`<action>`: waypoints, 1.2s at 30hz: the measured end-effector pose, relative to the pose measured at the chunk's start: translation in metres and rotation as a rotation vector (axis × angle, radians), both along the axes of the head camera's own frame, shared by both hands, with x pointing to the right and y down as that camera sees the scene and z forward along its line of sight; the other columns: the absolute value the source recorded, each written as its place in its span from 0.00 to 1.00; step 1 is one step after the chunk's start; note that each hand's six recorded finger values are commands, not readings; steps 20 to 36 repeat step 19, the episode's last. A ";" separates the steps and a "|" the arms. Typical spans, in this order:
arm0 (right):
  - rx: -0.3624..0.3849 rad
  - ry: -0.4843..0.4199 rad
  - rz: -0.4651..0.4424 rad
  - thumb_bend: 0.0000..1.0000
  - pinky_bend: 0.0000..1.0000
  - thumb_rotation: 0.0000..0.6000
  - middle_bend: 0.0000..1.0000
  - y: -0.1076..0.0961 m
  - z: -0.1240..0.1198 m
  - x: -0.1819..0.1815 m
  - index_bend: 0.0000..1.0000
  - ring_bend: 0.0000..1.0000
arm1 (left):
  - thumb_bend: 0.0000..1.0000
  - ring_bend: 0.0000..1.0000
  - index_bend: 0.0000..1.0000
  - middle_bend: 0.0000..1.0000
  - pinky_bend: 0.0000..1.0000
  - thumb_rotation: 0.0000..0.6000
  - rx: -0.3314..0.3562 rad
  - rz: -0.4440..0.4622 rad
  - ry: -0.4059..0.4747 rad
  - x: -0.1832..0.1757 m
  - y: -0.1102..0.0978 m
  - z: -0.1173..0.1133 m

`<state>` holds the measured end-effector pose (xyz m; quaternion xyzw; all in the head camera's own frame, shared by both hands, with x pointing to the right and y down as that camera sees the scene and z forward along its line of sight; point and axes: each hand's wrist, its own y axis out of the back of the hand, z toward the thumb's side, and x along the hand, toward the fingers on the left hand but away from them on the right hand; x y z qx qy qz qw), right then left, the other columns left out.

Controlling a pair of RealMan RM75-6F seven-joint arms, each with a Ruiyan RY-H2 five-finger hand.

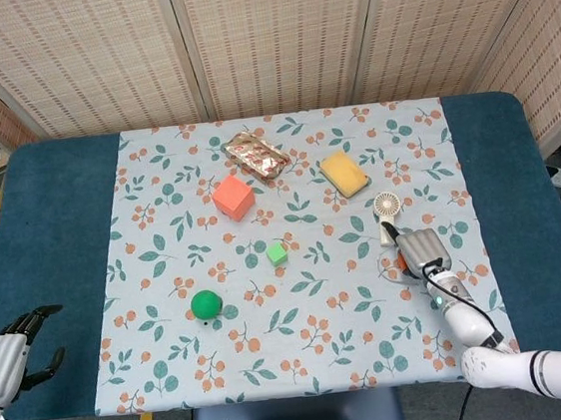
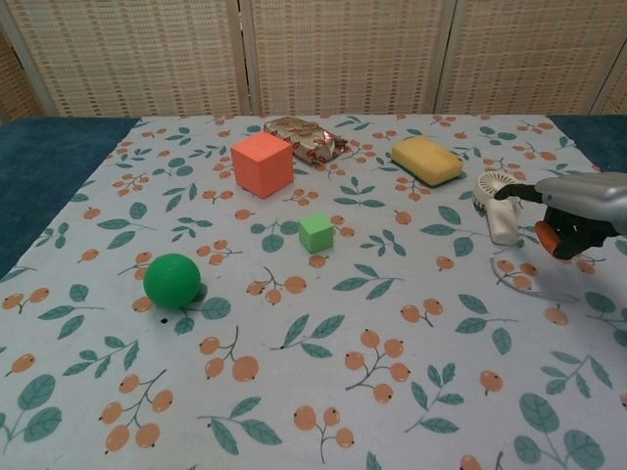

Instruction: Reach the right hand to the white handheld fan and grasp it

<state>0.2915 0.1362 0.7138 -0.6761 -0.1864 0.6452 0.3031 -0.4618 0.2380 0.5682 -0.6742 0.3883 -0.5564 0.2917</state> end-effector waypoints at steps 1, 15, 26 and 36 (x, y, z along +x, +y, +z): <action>0.015 -0.011 -0.010 0.73 0.64 1.00 0.79 0.002 -0.006 0.000 0.00 0.64 | 0.37 0.25 0.22 0.23 0.39 1.00 0.001 -0.001 -0.001 0.000 0.000 0.000; 0.318 -0.087 0.053 0.48 0.51 1.00 0.55 0.075 -0.097 0.086 0.08 0.38 | 0.37 0.25 0.22 0.23 0.39 1.00 0.024 0.015 0.001 0.004 -0.001 -0.002; 0.368 -0.120 0.069 0.41 0.50 1.00 0.47 0.085 -0.104 0.103 0.09 0.33 | 0.37 0.25 0.22 0.23 0.40 1.00 0.039 0.027 -0.001 0.007 -0.003 -0.003; 0.368 -0.120 0.069 0.41 0.50 1.00 0.47 0.085 -0.104 0.103 0.09 0.33 | 0.37 0.25 0.22 0.23 0.40 1.00 0.039 0.027 -0.001 0.007 -0.003 -0.003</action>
